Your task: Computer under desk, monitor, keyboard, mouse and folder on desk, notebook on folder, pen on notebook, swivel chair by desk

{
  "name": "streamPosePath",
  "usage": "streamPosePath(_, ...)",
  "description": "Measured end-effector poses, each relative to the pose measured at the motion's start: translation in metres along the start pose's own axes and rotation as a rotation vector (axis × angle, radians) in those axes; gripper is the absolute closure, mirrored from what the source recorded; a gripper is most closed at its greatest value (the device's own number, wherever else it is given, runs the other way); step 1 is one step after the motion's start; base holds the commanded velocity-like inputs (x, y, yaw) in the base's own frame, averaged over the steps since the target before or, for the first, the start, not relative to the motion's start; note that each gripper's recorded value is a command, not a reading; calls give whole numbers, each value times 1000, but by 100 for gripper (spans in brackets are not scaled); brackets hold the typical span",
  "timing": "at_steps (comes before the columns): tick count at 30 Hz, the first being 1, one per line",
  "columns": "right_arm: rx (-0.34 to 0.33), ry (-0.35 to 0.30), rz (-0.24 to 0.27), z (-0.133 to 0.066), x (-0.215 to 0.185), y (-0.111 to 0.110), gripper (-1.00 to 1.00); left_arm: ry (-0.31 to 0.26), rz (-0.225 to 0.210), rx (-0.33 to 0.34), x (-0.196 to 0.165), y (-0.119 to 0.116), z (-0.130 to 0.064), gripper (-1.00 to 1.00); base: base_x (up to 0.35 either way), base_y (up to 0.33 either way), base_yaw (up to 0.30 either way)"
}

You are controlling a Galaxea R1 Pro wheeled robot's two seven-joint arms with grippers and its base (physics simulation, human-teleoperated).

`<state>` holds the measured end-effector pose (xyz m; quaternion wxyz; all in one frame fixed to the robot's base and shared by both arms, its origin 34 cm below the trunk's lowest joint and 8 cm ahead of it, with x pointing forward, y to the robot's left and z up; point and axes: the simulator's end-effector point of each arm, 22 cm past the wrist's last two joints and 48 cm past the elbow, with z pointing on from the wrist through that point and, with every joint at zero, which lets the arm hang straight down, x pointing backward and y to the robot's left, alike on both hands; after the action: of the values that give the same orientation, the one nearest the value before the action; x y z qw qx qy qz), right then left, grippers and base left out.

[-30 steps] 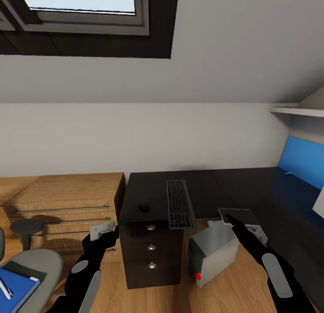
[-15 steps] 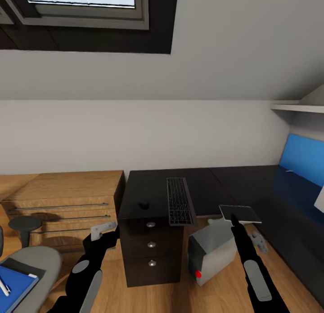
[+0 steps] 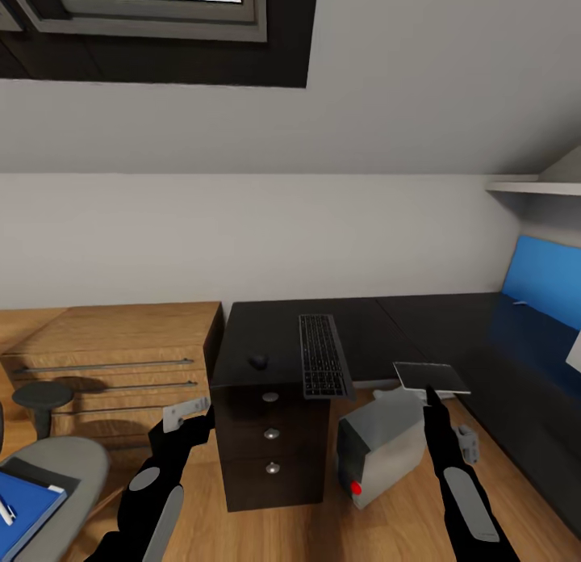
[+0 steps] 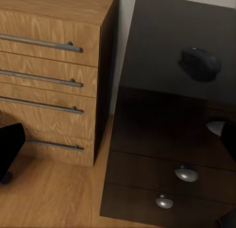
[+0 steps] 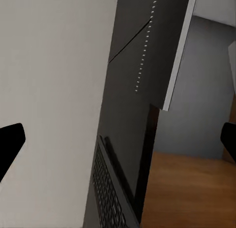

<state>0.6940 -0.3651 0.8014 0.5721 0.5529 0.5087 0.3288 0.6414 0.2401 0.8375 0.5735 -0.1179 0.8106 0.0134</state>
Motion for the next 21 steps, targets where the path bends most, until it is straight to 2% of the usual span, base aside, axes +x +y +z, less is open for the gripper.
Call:
streamPosePath(14,-1,5,21,1,5,-25,-100,0,0,0,25,3,6,-100,0,0,0)
streamPosePath(21,-3,2,16,2,0,-25,-100,0,0,0,25,4,6,-100,0,0,0)
